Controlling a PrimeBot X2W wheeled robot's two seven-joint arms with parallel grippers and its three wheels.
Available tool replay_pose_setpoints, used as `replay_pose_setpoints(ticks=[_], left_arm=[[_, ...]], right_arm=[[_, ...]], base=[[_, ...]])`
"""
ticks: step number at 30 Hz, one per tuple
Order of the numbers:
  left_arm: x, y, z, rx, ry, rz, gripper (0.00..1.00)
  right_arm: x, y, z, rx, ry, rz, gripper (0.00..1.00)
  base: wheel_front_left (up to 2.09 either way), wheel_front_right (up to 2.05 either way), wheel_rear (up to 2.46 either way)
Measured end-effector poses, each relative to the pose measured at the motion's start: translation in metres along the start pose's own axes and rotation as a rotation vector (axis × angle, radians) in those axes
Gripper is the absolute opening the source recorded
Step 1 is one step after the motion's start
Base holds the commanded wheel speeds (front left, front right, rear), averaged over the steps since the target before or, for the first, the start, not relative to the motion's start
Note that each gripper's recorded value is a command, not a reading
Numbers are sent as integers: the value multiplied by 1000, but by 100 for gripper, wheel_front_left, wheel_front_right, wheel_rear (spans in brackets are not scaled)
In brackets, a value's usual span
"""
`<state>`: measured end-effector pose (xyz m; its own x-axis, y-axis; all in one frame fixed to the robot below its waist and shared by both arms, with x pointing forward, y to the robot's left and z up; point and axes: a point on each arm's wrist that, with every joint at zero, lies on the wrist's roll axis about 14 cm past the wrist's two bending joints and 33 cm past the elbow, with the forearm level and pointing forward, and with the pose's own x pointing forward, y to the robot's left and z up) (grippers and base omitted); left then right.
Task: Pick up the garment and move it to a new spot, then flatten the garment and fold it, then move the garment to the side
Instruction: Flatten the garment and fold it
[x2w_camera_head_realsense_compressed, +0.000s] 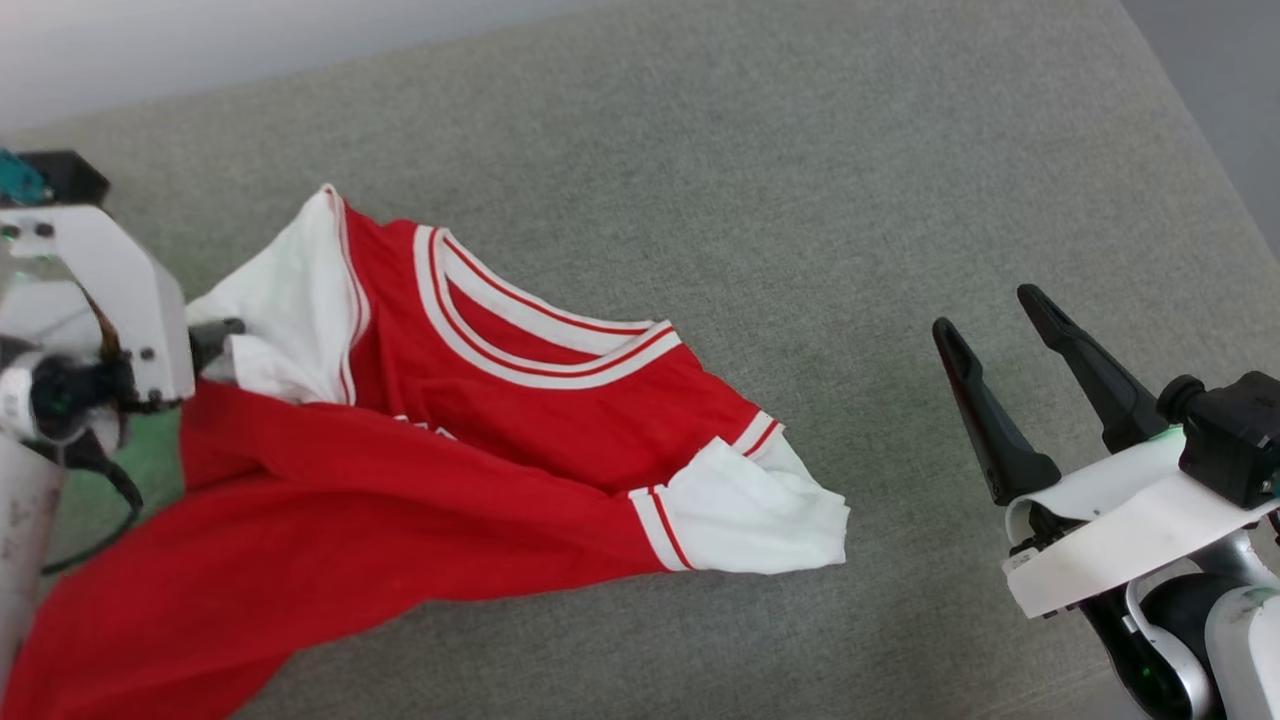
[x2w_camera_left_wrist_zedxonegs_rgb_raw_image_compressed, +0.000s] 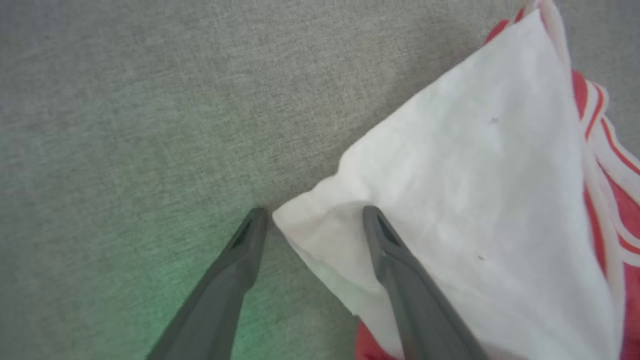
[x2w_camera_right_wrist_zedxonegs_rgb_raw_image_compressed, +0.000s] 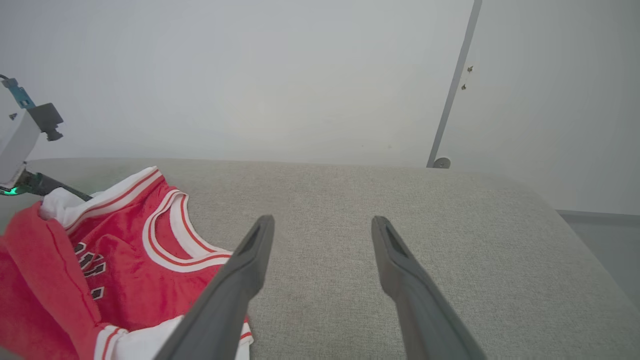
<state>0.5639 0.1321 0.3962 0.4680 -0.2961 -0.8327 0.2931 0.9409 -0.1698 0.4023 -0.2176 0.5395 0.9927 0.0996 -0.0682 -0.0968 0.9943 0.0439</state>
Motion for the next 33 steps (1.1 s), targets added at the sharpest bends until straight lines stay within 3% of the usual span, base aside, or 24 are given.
replay_pose_setpoints(ticks=[5,6,8,20,33], left_arm=[[17,-1,-3,3,38,-3,100],[18,0,-4,3,45,0,62],[19,0,-5,-28,62,-10,0],[0,17,-10,-64,79,44,0],[-59,106,-50,-212,8,276,0]], right_arm=[[5,-6,-5,-6,17,-16,100],[6,-6,-5,-6,18,-17,100],[7,-6,-6,-5,20,-17,100],[10,-9,-2,-3,17,-26,100],[14,10,-6,8,69,33,100]], base=[[0,0,0],[0,0,0],[0,0,0],[0,0,0],[0,0,0]])
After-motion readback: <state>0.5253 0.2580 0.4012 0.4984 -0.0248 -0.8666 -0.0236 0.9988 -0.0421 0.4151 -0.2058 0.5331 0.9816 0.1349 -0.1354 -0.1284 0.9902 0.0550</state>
